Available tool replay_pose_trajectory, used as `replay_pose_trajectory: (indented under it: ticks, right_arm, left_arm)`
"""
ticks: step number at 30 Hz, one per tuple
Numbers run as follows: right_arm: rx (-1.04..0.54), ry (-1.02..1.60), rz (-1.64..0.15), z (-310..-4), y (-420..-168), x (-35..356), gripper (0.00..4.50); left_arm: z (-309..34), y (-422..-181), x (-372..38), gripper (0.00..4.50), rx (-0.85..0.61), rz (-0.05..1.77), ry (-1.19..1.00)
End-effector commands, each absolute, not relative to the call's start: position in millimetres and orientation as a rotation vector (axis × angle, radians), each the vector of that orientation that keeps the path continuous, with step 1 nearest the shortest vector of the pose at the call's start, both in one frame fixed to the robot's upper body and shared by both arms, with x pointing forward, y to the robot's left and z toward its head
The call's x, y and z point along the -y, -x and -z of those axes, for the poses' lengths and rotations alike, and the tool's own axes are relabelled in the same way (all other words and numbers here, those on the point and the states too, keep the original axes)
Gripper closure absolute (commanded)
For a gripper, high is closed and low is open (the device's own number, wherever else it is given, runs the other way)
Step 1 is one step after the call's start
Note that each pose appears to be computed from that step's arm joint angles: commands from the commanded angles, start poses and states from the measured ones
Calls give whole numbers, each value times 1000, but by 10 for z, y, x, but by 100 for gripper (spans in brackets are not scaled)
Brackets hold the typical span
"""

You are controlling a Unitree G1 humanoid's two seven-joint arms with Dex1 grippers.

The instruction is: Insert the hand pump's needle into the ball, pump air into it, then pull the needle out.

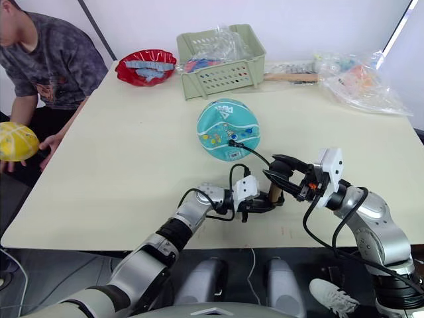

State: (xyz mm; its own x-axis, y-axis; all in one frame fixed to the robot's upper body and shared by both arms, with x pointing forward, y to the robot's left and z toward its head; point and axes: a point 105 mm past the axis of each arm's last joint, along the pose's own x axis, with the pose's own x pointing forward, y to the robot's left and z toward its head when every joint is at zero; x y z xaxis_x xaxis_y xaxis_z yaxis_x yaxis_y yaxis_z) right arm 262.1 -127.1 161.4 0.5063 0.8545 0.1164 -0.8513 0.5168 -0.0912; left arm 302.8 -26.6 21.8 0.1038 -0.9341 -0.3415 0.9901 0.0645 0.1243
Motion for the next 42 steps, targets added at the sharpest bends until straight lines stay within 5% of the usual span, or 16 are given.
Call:
replay_pose_trajectory:
  ticks: [1, 8, 15, 33, 42]
  right_arm:
    - [172, 66, -994, -1657, -2600, 1392, 284]
    - [151, 54, -976, -1541, -2612, 1414, 284]
    - [220, 49, -1016, -1795, -2606, 1398, 284]
    - [373, 62, -1100, -3018, -2493, 1555, 284]
    - [393, 37, -1093, -3271, -2470, 1599, 284]
  left_arm:
    - [-228, -2969, 381, 349, -155, 1506, -394]
    - [-74, -2985, 307, 349, -180, 1463, -421]
    - [1, -2980, 261, 349, -207, 1455, -419]
    - [103, -2979, 211, 349, -267, 1443, -414]
    - [108, -2991, 221, 349, -277, 1429, -392]
